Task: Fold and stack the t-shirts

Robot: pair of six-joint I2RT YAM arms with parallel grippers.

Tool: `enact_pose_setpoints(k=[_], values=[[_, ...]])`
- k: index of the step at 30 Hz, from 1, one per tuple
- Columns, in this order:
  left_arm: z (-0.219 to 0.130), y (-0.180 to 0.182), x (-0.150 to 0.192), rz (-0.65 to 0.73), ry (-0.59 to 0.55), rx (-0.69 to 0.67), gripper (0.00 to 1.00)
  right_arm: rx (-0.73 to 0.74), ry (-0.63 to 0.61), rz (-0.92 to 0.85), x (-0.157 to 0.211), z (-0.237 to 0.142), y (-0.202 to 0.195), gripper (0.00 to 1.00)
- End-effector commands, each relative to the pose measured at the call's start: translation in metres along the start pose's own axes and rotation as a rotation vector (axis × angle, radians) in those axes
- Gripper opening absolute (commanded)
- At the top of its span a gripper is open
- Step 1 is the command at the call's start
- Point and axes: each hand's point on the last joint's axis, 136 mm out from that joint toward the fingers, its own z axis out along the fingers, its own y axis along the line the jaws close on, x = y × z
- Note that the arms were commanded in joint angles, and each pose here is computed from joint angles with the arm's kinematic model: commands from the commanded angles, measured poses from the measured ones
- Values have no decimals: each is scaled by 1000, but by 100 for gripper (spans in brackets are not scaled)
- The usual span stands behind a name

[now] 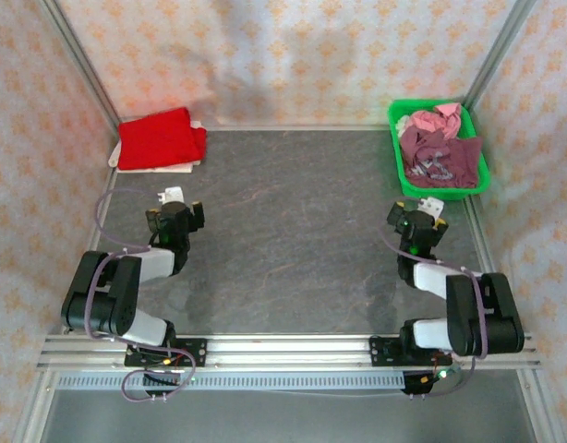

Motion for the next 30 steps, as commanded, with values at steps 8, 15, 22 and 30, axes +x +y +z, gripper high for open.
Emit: enact_pose_setpoints(k=[8, 15, 22, 30], values=[[-4, -33, -10, 57, -68, 184, 100, -186, -89, -11, 3, 8, 30, 99], [5, -20, -10, 12, -32, 129, 100, -125, -1, -23, 4, 29, 29, 99], [5, -20, -10, 11, -32, 130, 100, -108, 2, -37, 5, 28, 28, 99], [3, -18, -10, 7, -39, 121, 100, -125, 7, -53, 6, 29, 32, 99]])
